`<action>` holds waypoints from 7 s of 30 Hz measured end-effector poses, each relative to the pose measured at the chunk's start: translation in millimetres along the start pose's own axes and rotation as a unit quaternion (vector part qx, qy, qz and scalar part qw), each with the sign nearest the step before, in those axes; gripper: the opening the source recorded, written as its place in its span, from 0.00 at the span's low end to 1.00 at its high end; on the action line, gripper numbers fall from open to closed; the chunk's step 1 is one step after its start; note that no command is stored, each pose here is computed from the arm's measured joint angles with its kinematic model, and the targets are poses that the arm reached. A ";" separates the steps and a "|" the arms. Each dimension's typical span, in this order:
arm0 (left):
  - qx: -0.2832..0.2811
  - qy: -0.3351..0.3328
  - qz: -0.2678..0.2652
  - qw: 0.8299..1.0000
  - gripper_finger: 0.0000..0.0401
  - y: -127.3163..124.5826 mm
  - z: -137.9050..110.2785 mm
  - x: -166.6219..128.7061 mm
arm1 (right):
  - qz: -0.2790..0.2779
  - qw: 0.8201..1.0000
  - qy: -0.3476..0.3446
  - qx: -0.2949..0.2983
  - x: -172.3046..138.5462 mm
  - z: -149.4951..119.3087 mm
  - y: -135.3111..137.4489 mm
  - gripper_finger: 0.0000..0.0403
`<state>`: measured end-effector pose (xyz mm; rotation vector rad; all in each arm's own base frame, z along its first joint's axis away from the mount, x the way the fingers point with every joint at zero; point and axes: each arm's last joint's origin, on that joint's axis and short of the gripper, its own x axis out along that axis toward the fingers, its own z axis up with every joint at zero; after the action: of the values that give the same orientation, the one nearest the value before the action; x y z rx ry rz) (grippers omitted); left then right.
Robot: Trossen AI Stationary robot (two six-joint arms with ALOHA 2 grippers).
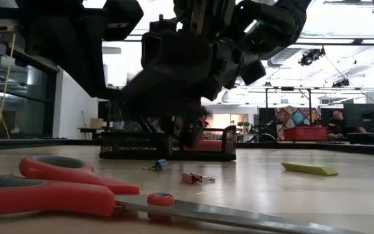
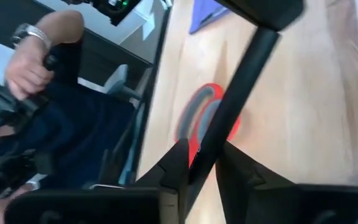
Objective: Pick and place office supplies into organizer
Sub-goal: Put the black pen into the desk organizer, then put the orange scissors into the desk organizer
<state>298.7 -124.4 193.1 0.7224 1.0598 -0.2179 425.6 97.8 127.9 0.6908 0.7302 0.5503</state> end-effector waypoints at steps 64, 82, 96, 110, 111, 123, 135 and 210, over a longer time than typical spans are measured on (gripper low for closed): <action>-0.242 -0.510 0.000 0.825 0.26 -92.2 -94.6 -78.6 | -0.241 0.896 -0.227 -0.296 -76.9 76.1 6.0 0.04; -0.240 -0.519 0.004 0.820 0.26 -95.5 -111.8 -67.9 | -0.304 0.878 -0.245 -0.277 -101.7 89.5 -16.3 0.04; -0.241 -0.515 0.011 0.823 0.26 -95.4 -112.2 -67.3 | -0.394 0.848 -0.245 -0.257 -111.9 86.0 -25.7 0.03; -0.236 -0.507 0.013 0.829 0.26 -96.2 -112.9 -65.4 | -0.439 0.809 -0.268 -0.285 -112.6 89.5 -14.3 0.03; -0.237 -0.506 0.012 0.829 0.26 -96.2 -113.0 -65.3 | -0.453 0.804 -0.264 -0.279 -113.5 88.8 -16.3 0.03; -0.241 -0.506 0.010 0.828 0.26 -96.3 -113.0 -65.3 | -0.463 0.828 -0.237 -0.209 -128.5 87.9 -43.8 0.03; -0.243 -0.506 0.008 0.828 0.26 -96.4 -113.0 -65.1 | -0.426 0.860 -0.210 -0.188 -104.7 73.5 -63.7 0.03; -0.238 -0.439 0.068 0.864 0.26 -98.2 -120.3 -53.7 | -0.245 0.962 -0.118 0.002 5.3 -39.8 83.7 0.51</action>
<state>137.6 -131.1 161.6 0.1814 0.1569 -0.1272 381.4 170.5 165.0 0.5402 0.6476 0.0103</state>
